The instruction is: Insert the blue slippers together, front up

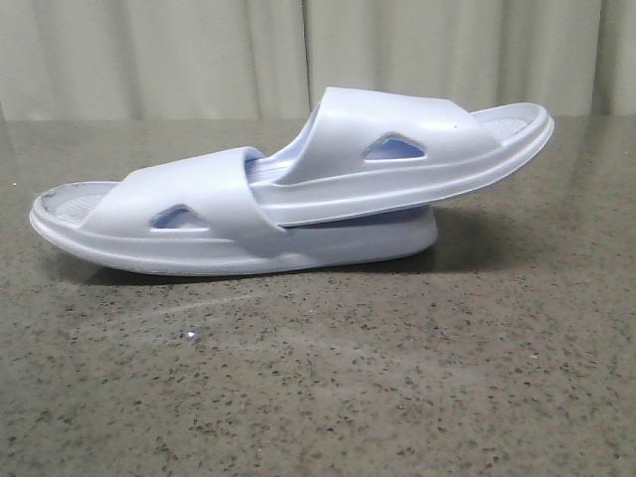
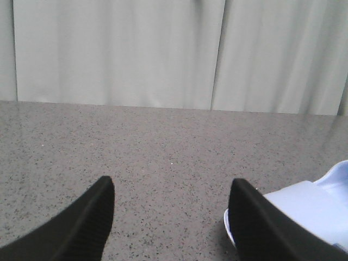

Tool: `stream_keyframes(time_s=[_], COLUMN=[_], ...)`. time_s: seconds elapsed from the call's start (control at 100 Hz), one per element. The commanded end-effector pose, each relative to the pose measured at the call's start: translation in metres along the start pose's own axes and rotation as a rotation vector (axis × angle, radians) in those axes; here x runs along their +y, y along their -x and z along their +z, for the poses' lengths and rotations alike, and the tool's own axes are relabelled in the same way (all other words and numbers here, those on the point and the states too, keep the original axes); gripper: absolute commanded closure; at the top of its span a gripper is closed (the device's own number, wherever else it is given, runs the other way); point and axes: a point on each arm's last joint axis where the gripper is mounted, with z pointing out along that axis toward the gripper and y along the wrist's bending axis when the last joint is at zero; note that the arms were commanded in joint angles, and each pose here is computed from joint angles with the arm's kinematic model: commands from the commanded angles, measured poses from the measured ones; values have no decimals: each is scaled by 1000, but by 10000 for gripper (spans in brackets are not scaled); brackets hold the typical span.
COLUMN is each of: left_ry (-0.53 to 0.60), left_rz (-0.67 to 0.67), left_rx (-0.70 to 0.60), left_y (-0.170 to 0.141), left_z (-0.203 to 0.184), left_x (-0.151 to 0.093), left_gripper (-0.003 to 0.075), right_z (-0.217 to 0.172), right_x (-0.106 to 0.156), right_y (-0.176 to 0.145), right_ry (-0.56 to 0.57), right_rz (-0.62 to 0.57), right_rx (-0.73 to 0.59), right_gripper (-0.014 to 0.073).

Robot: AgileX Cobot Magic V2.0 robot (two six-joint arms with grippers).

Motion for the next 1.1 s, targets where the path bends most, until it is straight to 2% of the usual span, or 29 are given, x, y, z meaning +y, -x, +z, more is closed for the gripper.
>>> stream_keyframes(time_s=[0.0,0.25,0.33,0.47,0.59,0.69,1.09], left_ry=[-10,-10,-10,-5,-7,-9,-13], left_rz=[-17,-15,-15,-15,-15,-15,-15], left_rx=[-19,-16,-16,-16,-16,-16,-15], left_y=[7,6,6,6,6,6,6], left_z=[0,0,0,0,0,0,0], left_x=[-1,-1,-1,-1,-1,-1,-2], left_gripper=[316,321,353,472,603,706,704], right_z=[-3,-3,-3,-3,-3,-3,-3], right_x=[-4,-9,-9,-9,-9,-9,-9], right_y=[7,9,9,9,9,9,9], right_ry=[-47,-101,-102,-99,-104,-105,-102], right_rz=[-25,-25,-25,-25,-25,-25,-25], right_rx=[-60,-97,-98,-96,-100,-101,-98], right_gripper=[263,271,320,481,615,685,697])
